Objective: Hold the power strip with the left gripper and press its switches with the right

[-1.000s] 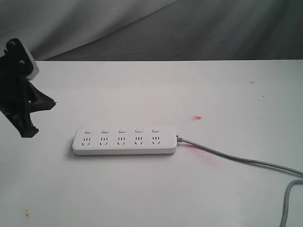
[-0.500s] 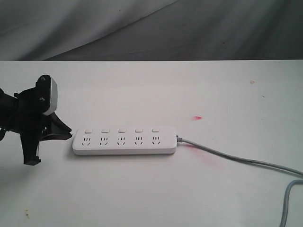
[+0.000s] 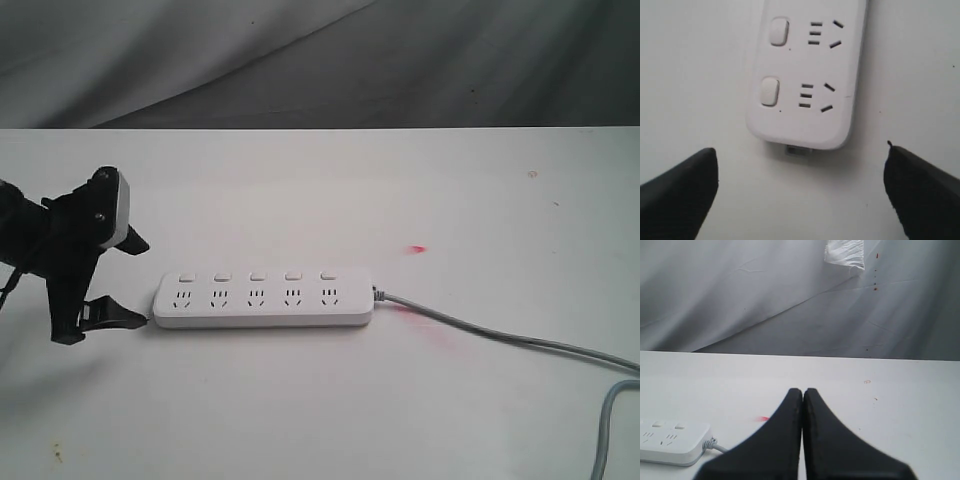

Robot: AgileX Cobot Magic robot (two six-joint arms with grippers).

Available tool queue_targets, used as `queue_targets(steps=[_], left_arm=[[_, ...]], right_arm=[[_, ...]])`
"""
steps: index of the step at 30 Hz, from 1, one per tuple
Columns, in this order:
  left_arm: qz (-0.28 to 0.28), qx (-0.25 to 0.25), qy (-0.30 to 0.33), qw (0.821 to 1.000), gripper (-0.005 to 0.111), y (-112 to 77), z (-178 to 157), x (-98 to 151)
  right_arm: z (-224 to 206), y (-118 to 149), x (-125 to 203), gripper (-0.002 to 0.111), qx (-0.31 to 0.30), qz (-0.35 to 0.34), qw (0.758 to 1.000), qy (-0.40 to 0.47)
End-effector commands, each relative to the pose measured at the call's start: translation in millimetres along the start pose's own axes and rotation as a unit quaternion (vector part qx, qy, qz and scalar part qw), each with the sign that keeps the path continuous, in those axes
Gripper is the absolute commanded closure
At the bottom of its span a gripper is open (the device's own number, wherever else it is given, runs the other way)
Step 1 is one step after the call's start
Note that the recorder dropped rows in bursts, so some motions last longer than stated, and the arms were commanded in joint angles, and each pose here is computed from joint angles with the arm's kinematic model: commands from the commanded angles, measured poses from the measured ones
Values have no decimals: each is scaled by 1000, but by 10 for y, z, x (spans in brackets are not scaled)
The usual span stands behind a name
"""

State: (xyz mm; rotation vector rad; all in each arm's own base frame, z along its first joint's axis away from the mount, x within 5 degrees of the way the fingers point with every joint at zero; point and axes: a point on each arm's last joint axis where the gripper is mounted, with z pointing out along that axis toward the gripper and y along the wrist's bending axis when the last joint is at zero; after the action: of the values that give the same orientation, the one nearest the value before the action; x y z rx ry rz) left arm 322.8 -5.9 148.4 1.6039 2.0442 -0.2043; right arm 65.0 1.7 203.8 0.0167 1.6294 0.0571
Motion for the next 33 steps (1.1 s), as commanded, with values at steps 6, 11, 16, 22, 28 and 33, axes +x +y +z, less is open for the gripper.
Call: queue_targets(steps=[6,11,16,22,28,33], left_arm=[[-4,37,-20,999,22,219,254,37],[-21,44,-22,999,22,243,377,90],[-30,49,-28,998,22,226,450,73],[-38,71,-36,996,22,178,540,69],[-38,82,-38,995,26,157,564,79],[-38,82,-37,995,31,156,563,80]], right_arm=[[-4,-5,-3,108,4,-2,1000,-7],[-4,-5,-3,108,4,-2,1000,-7],[-4,-5,-3,108,4,-2,1000,-7],[-4,-5,-3,108,4,-2,1000,-7],[-4,-5,-3,108,4,-2,1000,-7],[-4,-5,-3,108,4,-2,1000,-7]])
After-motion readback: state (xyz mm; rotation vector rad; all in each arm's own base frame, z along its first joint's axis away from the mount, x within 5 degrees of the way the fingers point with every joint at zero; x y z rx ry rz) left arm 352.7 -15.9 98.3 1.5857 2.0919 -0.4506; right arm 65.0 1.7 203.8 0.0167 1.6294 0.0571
